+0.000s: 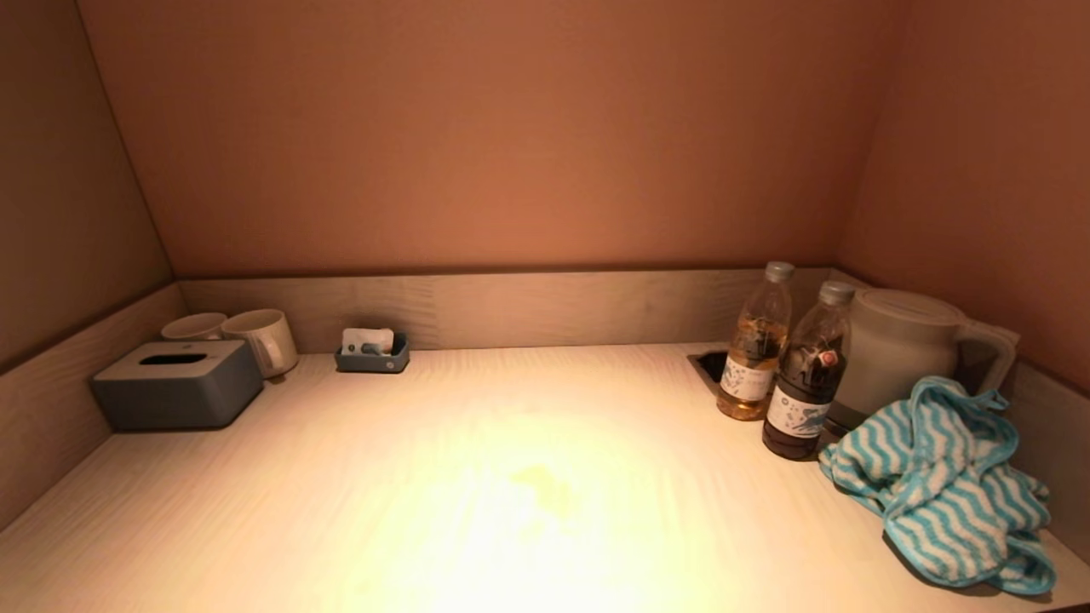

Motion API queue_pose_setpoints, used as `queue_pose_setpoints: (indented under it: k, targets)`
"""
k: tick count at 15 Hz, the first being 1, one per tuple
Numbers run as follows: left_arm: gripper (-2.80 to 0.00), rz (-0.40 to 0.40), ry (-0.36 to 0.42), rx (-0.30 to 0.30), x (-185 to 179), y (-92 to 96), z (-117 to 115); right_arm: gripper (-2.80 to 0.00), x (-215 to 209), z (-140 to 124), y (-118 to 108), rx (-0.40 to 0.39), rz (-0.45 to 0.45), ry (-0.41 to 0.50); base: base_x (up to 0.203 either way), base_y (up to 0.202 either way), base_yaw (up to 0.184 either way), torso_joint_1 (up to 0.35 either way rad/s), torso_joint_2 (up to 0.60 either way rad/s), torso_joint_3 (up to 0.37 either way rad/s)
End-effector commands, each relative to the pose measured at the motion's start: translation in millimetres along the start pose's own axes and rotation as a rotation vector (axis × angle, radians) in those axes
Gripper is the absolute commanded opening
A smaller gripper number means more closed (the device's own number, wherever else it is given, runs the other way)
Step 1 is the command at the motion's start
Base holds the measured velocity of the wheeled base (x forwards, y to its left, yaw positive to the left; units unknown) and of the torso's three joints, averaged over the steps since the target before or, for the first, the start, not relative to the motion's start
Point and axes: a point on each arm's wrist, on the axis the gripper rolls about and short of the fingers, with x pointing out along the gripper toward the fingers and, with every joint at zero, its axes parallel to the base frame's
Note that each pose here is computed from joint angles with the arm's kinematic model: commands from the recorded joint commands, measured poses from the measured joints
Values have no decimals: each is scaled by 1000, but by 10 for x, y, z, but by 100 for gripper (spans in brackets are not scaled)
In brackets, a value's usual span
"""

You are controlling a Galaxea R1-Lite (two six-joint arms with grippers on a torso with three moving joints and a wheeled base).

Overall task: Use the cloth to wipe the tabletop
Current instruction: Pick up the tablecloth

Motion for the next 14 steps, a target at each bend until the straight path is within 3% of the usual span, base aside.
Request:
queue_pose_setpoints:
  k: [1, 3, 5, 10, 14]
  targets:
    - [-280, 0, 0, 0, 0, 0, 0, -280, -97, 210, -16, -8, 13, 1, 0, 0, 0, 0, 0, 0]
    - [-280, 0, 0, 0, 0, 0, 0, -280, -155, 500, -46, -15, 12, 6, 0, 0, 0, 0, 0, 0]
    - [-280, 0, 0, 0, 0, 0, 0, -280, -41, 666, -73, -16, -14, 71, 0, 0, 0, 0, 0, 0]
    - [-280, 0, 0, 0, 0, 0, 0, -280, 1008, 762, -176, -18, -178, 483, 0, 0, 0, 0, 0, 0]
    - [-280, 0, 0, 0, 0, 0, 0, -280, 2001, 431, -356, 34, -317, 763, 0, 0, 0, 0, 0, 0]
